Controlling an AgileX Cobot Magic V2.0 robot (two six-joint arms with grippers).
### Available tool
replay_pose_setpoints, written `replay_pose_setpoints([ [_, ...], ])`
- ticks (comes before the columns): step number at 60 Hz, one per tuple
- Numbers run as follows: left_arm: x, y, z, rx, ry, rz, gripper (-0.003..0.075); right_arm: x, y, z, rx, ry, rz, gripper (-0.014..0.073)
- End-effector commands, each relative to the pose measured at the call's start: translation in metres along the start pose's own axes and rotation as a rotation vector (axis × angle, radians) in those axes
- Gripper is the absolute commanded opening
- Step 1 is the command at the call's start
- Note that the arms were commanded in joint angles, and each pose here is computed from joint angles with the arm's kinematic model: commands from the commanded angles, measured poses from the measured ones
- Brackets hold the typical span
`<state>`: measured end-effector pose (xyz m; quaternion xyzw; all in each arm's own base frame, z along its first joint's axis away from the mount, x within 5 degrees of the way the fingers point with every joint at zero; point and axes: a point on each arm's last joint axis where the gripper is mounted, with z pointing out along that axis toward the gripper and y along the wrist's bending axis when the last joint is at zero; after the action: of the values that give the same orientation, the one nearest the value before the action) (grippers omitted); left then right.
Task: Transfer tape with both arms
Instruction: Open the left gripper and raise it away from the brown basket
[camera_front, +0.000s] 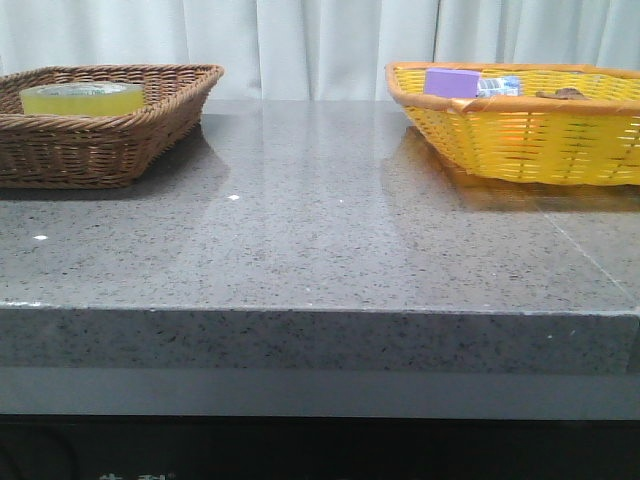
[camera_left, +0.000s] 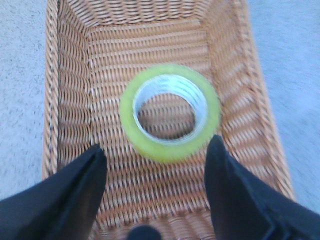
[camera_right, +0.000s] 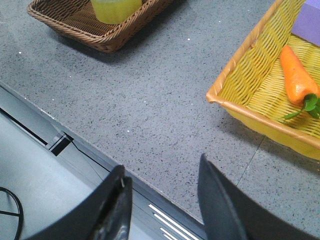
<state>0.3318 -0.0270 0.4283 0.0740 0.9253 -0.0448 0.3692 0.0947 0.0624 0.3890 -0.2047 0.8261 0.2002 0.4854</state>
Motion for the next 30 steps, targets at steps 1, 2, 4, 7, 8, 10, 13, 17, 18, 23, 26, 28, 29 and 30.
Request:
replay_pose_setpoints([
  [1,0.009,-0.009,-0.05,0.009,-0.165,0.026,0.043,-0.012,0.001,-0.005,-0.001,-0.088,0.004,0.0348],
  [2,0.013,-0.009,-0.051,0.008,-0.159,0.031,0.043,-0.012,0.001,-0.005,-0.001,-0.088,0.004,0.0348],
  [4,0.022,-0.011,-0.059,0.011,-0.169,0.045,0.043,-0.012,0.001,-0.005,-0.001,-0.088,0.004,0.0348],
  [7,0.034,-0.012,-0.068,0.01,-0.179,0.052,0.043,-0.012,0.001,-0.005,-0.001,-0.088,0.004,0.0348],
  [8,0.04,-0.013,-0.073,0.01,-0.181,0.052,0.043,-0.012,0.001,-0.005,-0.001,-0.088,0.004,0.0348],
  [10,0.048,-0.014,-0.081,0.008,-0.196,0.055,0.043,-0.012,0.001,-0.005,-0.001,-0.088,0.004,0.0348],
  [13,0.061,-0.016,-0.091,0.005,-0.21,0.06,0.043,-0.012,0.001,-0.005,-0.001,-0.088,0.004,0.0348],
  [17,0.081,-0.019,-0.104,0.005,-0.236,0.06,0.043,-0.012,0.001,-0.005,-0.001,-0.088,0.004,0.0348],
  [18,0.085,-0.019,-0.106,0.004,-0.24,0.061,0.043,-0.012,0.001,-0.005,-0.001,-0.088,0.004,0.0348],
  [23,0.11,-0.023,-0.12,0.008,-0.26,0.059,0.043,-0.012,0.001,-0.005,-0.001,-0.088,0.004,0.0348],
  [26,0.125,-0.024,-0.126,0.009,-0.268,0.059,0.043,-0.012,0.001,-0.005,-0.001,-0.088,0.004,0.0348],
  [28,0.136,-0.025,-0.13,0.008,-0.277,0.06,0.043,-0.012,0.001,-0.005,-0.001,-0.088,0.004,0.0348],
  [29,0.141,-0.026,-0.13,0.008,-0.274,0.06,0.043,-0.012,0.001,-0.005,-0.001,-0.088,0.004,0.0348],
  [30,0.145,-0.026,-0.132,0.009,-0.278,0.06,0.043,-0.012,0.001,-0.005,-0.001,-0.088,0.004,0.0348],
])
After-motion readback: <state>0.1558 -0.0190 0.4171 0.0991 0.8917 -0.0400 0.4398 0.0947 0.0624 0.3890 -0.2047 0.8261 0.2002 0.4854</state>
